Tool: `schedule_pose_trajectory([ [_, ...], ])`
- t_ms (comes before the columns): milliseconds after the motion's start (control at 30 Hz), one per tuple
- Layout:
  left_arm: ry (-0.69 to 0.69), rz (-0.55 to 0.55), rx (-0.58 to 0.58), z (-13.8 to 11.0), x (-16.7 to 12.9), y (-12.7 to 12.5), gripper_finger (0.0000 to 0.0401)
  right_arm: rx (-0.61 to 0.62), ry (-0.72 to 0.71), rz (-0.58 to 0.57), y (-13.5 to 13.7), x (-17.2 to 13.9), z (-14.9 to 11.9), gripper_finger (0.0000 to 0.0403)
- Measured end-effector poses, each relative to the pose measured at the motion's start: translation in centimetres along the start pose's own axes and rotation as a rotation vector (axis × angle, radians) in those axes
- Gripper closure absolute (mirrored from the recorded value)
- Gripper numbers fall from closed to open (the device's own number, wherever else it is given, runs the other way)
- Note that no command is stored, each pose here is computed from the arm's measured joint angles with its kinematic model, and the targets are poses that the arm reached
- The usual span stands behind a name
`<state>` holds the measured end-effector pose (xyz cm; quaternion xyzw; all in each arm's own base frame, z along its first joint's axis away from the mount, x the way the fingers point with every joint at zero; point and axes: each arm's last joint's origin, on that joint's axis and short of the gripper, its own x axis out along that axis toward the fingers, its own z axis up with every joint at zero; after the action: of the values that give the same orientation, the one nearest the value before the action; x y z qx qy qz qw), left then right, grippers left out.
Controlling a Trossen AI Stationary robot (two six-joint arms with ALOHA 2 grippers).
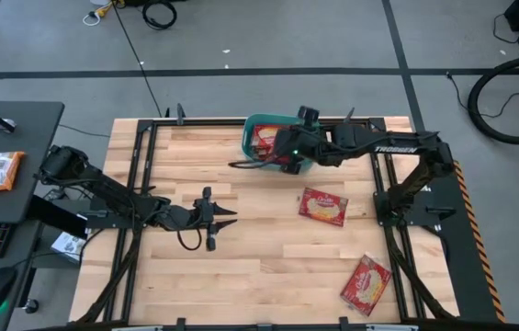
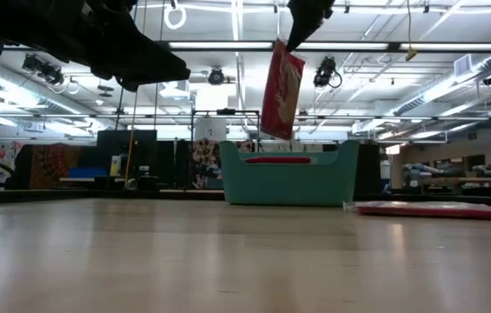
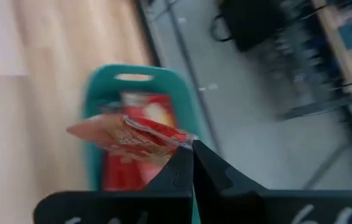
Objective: Sort popcorn bags into baskets
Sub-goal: Put the bottom left red popcorn bag into the blue bin
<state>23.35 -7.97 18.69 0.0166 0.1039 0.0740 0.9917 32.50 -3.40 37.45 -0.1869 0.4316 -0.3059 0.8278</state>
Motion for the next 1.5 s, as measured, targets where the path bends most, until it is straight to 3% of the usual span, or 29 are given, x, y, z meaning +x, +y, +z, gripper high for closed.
schedule_pose_trajectory([
  [300, 0.009, 0.001, -0.005, -0.1, 0.0, 0.0, 0.03, -0.149, 0.077, -0.206, -3.8, -0.4, -1.2, 0.04],
  [533, 0.009, 0.001, -0.021, -0.1, 0.0, 0.0, 0.03, -0.245, 0.155, -0.229, -5.7, 1.1, -2.1, 0.0399],
  [833, 0.009, 0.0, -0.024, -0.1, 0.0, 0.0, 0.03, -0.413, 0.283, -0.213, -6.4, 5.2, -4.4, 0.0399],
  [1000, 0.009, 0.0, -0.024, -0.1, 0.0, 0.0, 0.03, -0.428, 0.221, -0.224, -6.9, 6.5, -4.2, 0.0399],
  [1267, 0.015, 0.001, -0.02, -0.2, 0.0, 0.0, 0.03, -0.451, 0.016, -0.109, -5.8, 8.4, -4.0, 0.0399],
  [1500, 0.027, 0.002, -0.013, -0.3, 0.0, 0.0, 0.03, -0.52, -0.009, -0.095, -4.0, 10.3, -5.4, 0.0399],
])
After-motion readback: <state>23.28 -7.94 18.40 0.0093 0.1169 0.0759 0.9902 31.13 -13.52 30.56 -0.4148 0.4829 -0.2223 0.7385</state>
